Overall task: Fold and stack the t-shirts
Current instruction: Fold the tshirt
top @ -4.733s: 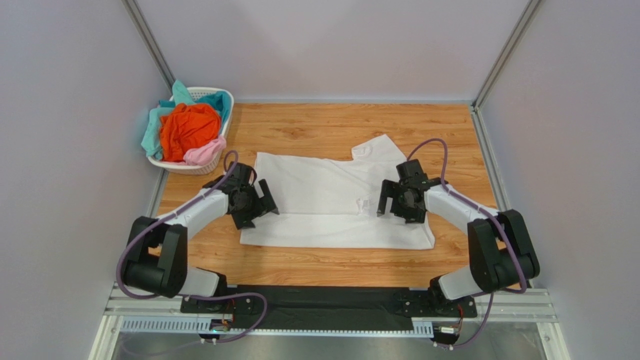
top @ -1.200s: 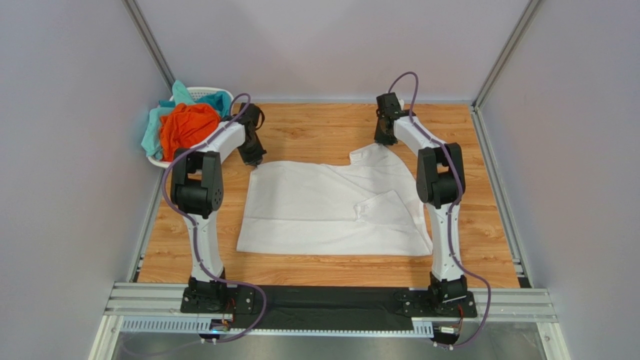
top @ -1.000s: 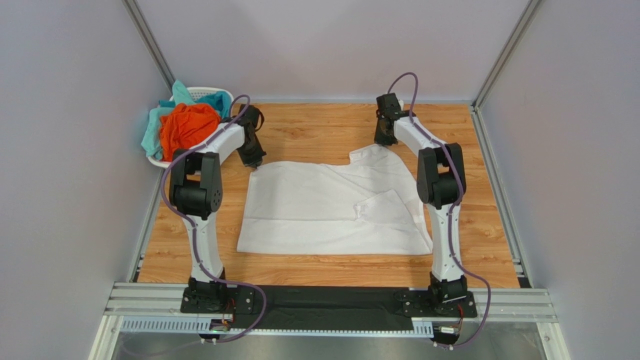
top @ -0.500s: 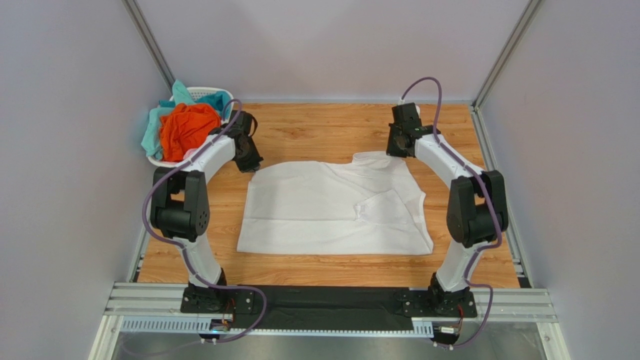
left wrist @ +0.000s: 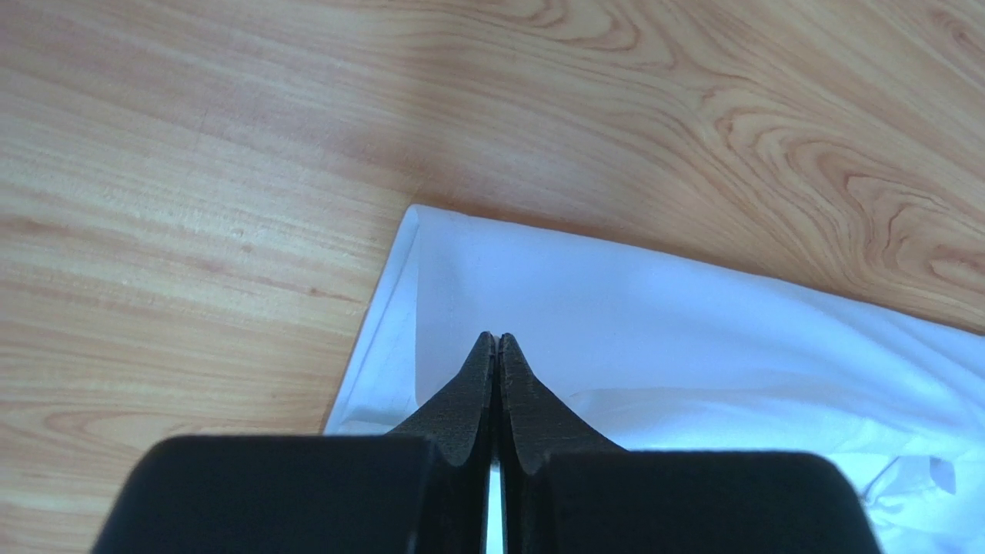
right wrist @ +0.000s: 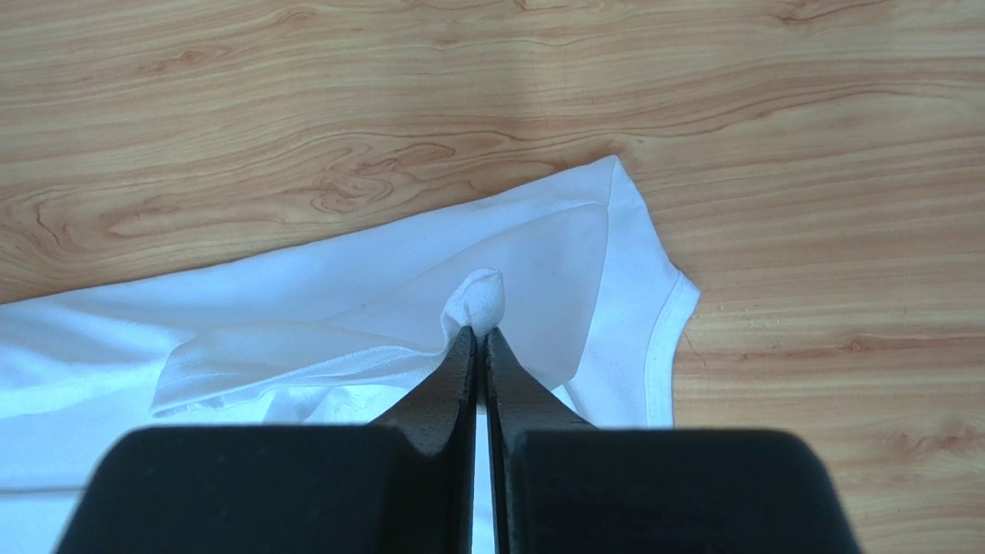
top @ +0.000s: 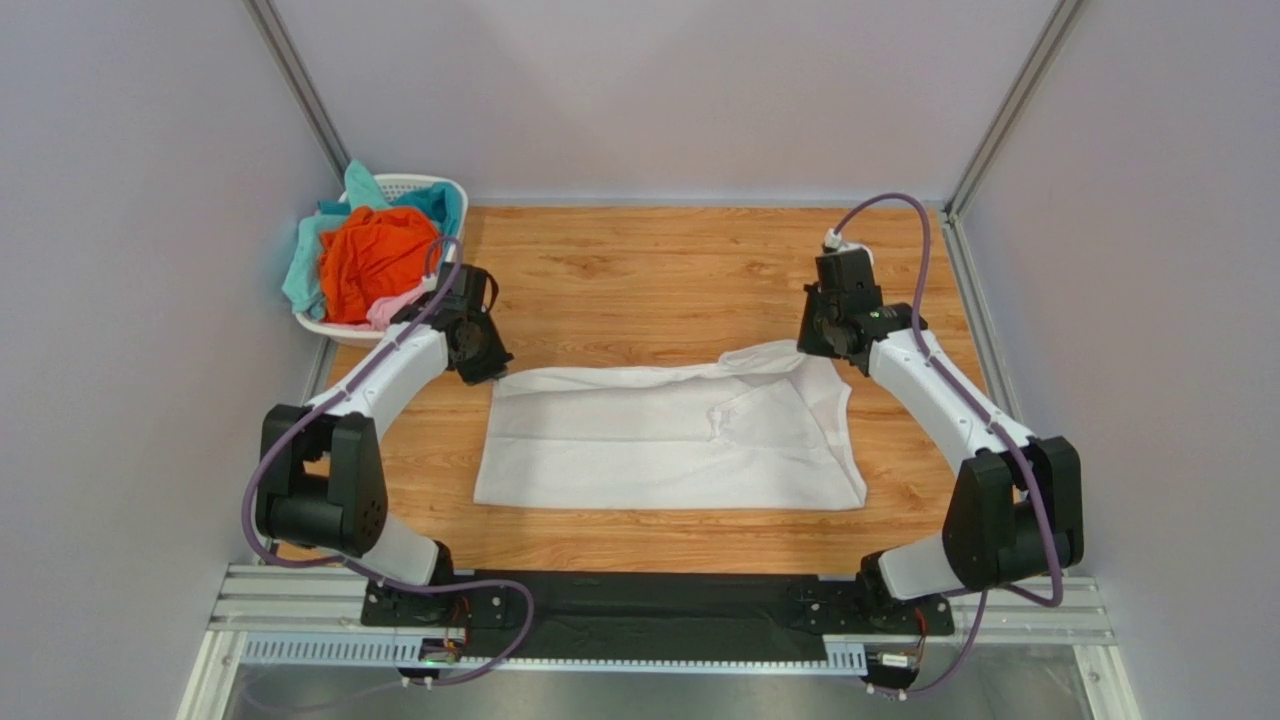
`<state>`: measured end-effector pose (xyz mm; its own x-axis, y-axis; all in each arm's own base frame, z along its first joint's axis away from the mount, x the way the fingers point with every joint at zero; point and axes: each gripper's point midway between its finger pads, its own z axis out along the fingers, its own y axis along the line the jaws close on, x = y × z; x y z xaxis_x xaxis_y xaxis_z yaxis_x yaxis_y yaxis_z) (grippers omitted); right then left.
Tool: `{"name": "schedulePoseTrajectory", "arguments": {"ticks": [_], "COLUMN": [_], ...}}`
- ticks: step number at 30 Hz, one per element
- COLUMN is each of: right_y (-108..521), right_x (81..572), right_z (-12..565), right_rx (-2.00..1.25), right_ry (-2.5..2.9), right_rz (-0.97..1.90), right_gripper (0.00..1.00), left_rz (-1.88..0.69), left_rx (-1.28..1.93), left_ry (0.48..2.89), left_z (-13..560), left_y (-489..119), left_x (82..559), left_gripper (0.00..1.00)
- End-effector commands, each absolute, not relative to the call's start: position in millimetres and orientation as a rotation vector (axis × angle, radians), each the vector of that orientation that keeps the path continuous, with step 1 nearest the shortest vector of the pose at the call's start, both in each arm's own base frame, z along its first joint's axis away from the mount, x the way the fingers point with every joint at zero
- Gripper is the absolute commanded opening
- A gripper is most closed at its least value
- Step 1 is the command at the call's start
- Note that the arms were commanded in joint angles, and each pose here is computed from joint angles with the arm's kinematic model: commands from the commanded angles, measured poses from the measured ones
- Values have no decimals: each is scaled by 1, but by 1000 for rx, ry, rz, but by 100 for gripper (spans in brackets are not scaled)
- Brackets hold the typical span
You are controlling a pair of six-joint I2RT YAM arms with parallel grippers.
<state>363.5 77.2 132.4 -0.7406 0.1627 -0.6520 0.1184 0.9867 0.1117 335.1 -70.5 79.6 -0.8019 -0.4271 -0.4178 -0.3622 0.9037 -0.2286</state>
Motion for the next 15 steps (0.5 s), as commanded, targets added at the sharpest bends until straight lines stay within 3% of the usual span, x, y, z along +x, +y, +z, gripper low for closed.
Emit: {"name": "schedulePoseTrajectory", "arguments": {"ticks": [1, 15], "right_y": [73, 74], "right_x": [350, 303], "right_z": [136, 119], "right_rx": [193, 212], "right_ry": [2406, 2462], "right_rz": [75, 153], "right_gripper": [0, 1], "left_rz": [-186, -162], "left_rx": [-578, -604], "left_ry": [2536, 2556], "left_z": [90, 76], "left_y": [-68, -63], "left_x": [333, 319], "left_gripper": [0, 0]}}
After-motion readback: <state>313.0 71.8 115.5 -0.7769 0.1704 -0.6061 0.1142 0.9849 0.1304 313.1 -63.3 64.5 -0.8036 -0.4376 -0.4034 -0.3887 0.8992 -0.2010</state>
